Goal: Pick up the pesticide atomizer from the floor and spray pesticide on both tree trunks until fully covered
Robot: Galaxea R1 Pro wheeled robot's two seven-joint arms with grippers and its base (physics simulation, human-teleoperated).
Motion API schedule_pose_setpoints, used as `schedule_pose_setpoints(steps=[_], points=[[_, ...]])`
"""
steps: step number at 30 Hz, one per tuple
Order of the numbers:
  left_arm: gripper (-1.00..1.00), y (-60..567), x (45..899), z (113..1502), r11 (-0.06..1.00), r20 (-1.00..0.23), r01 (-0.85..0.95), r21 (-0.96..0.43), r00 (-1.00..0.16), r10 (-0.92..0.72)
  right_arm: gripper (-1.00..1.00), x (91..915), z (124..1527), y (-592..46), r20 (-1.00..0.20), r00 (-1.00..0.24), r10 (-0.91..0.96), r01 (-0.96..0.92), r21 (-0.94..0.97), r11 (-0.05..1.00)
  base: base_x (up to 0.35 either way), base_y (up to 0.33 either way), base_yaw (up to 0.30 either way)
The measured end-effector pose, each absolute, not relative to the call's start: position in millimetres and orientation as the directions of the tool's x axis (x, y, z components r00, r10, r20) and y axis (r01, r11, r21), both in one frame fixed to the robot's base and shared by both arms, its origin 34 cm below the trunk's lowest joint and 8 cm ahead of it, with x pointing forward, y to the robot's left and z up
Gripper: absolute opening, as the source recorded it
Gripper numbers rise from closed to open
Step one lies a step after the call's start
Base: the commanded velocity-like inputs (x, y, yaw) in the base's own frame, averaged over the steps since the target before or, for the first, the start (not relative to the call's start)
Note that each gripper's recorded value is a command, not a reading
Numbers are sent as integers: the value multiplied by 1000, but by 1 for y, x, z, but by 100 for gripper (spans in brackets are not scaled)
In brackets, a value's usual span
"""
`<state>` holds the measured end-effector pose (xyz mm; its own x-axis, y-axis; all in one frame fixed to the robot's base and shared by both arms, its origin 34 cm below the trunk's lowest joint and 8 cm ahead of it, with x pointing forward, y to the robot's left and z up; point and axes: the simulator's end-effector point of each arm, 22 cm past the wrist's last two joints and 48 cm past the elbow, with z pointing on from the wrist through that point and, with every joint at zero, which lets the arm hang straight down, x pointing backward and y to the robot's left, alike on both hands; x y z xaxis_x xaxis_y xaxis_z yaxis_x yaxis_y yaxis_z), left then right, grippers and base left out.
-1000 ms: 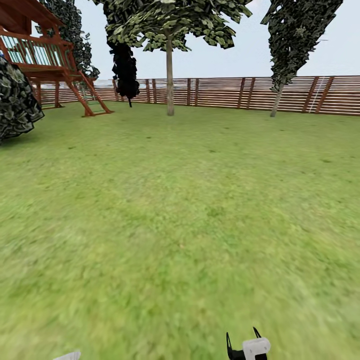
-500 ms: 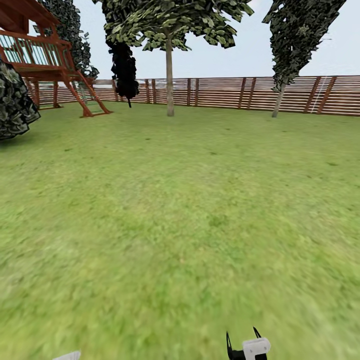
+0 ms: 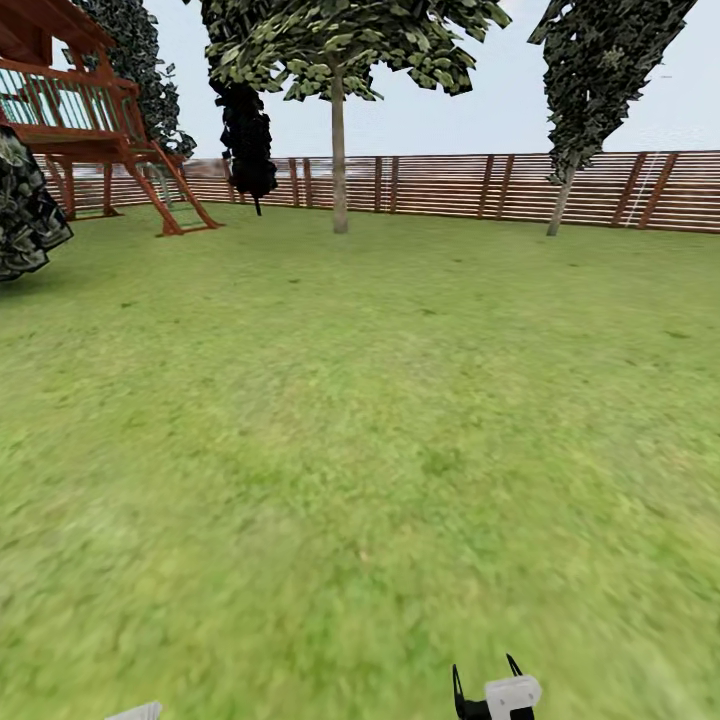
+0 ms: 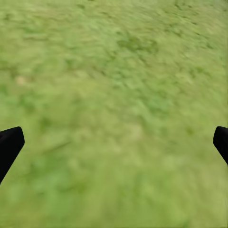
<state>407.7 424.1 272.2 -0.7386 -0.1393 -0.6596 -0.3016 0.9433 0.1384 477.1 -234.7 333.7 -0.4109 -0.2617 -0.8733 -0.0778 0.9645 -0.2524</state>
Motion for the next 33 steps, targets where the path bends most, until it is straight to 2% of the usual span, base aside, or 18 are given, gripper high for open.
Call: schedule_pose_setpoints(steps=[33], points=[[-100, 424, 408, 272, 943, -659, -302, 138, -739, -140, 100, 477, 334, -235, -873, -411, -262, -78, -252, 964, 339, 0, 0]])
